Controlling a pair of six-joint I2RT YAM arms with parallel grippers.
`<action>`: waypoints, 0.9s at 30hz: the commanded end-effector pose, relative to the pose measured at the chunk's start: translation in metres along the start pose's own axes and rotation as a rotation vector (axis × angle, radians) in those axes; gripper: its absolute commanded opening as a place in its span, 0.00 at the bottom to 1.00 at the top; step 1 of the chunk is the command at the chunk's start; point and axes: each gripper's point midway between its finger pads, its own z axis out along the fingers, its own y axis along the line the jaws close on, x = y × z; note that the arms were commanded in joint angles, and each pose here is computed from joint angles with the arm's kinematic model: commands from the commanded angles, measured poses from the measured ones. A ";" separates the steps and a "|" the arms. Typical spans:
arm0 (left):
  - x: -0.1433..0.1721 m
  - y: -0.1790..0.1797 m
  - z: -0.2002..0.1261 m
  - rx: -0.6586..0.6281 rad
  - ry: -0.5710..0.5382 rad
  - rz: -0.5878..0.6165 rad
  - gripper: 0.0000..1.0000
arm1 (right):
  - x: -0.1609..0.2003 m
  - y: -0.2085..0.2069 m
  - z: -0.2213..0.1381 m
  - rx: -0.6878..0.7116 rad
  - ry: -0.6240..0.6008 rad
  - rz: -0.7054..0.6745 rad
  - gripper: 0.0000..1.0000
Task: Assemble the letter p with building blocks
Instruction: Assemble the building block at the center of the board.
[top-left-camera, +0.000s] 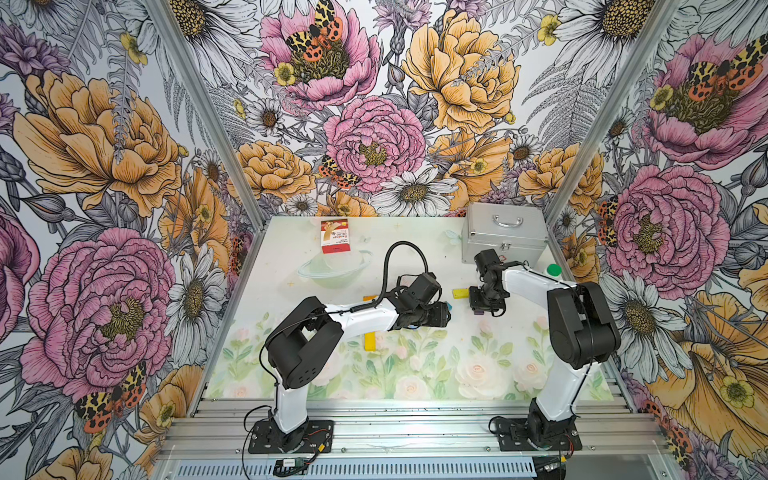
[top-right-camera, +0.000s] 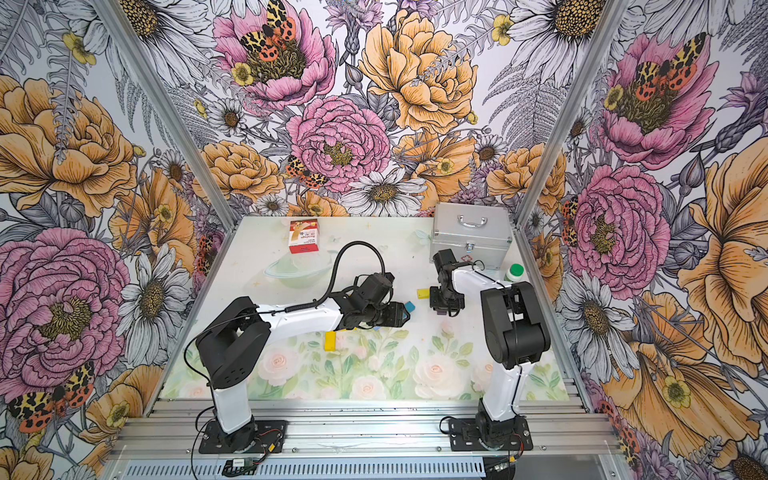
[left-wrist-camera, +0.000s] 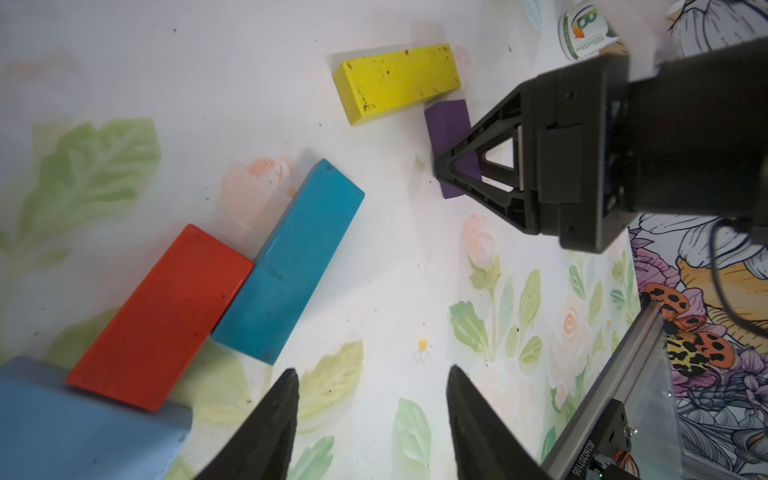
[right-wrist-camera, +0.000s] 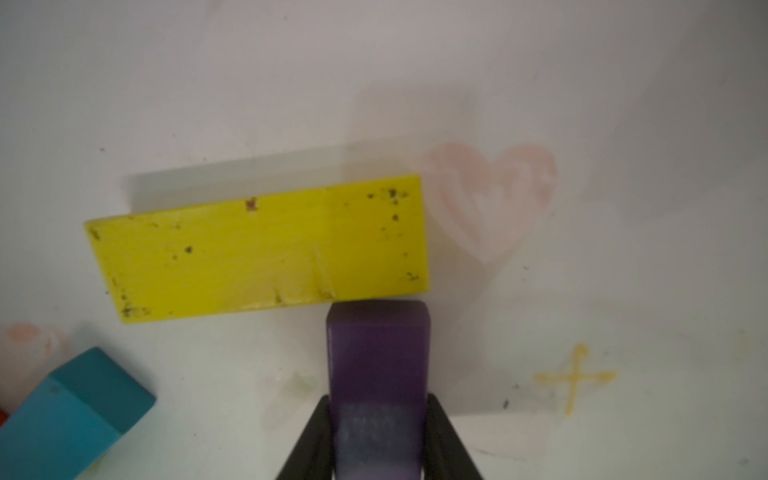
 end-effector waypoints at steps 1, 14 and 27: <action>-0.015 -0.020 -0.002 0.064 -0.029 0.013 0.58 | -0.008 0.006 0.002 -0.034 -0.006 -0.024 0.32; -0.026 -0.014 0.000 0.068 -0.043 -0.017 0.58 | -0.024 0.016 -0.046 -0.093 -0.127 -0.035 0.49; -0.070 -0.013 0.030 0.181 -0.075 -0.124 0.39 | -0.061 -0.015 -0.046 -0.105 -0.158 0.103 0.16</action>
